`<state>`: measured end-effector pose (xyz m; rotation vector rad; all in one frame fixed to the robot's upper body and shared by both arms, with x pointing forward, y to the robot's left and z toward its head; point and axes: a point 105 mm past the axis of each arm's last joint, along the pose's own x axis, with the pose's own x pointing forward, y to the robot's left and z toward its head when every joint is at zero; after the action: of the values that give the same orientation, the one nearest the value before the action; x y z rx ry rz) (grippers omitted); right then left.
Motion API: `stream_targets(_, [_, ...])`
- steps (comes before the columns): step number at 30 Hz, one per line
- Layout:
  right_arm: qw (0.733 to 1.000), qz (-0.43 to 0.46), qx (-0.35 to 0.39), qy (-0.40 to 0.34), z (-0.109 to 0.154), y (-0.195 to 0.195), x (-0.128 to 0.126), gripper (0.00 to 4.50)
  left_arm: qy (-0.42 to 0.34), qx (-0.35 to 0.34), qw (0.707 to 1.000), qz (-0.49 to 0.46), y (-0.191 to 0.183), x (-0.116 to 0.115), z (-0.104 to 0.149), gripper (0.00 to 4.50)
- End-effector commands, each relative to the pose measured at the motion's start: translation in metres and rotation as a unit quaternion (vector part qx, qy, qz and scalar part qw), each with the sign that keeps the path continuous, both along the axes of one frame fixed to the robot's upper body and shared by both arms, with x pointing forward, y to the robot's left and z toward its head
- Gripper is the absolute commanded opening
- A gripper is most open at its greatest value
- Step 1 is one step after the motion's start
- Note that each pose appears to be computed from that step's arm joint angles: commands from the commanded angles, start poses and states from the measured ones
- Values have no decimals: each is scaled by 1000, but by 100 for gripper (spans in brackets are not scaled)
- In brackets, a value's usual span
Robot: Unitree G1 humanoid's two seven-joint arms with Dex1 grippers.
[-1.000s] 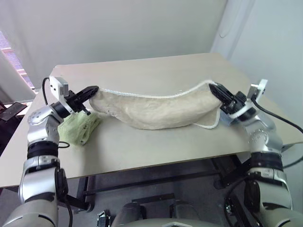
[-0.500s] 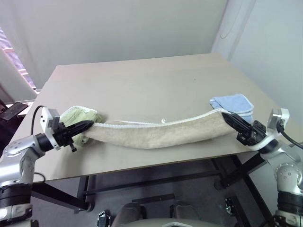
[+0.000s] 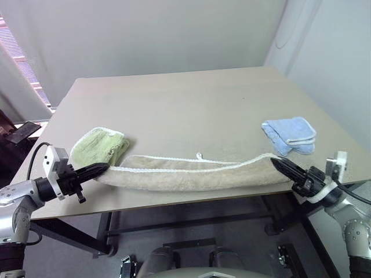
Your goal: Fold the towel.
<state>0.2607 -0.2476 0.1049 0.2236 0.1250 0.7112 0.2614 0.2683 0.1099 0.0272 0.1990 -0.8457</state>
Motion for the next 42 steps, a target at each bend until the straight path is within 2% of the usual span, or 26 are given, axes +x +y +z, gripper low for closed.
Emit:
stream_targets(1, [998,22,-32,51,-6,5,6,0,-18,5,1000,-15,-10,5,5,2])
stream_targets(6, [985,50,-108,127,-30,8,5,0,-20,5,999,-27,-22,8,3,2])
stream_targets(10, [979,52,-131,145,-31,5,10,0,-23,3,999,-27,-24,8,2,2])
stream_targets(11, [979,53,-137,142,-29,4,11,48,-23,2,999,-27,-25,8,2,0])
stream_targets(12, [978,52,-145,137,-26,3,13,64,-23,1,999,-26,-25,8,2,0])
stream_targets(17, [972,72,-183,127,-18,2,15,237,-23,1,999,-23,-25,7,0,0])
stream_targets(26, [949,96,-255,160,-15,-5,21,237,-27,-1,999,-16,-27,9,0,0])
stream_targets(37, [935,124,-270,191,-23,-2,23,237,-32,0,999,-7,-25,10,-2,0])
stream_targets(40, [938,124,-264,189,-19,-3,24,180,-30,3,1000,-6,-25,9,-4,0])
stream_targets(42, [938,132,-261,188,-15,-4,21,105,-29,3,1000,-5,-25,9,-4,0])
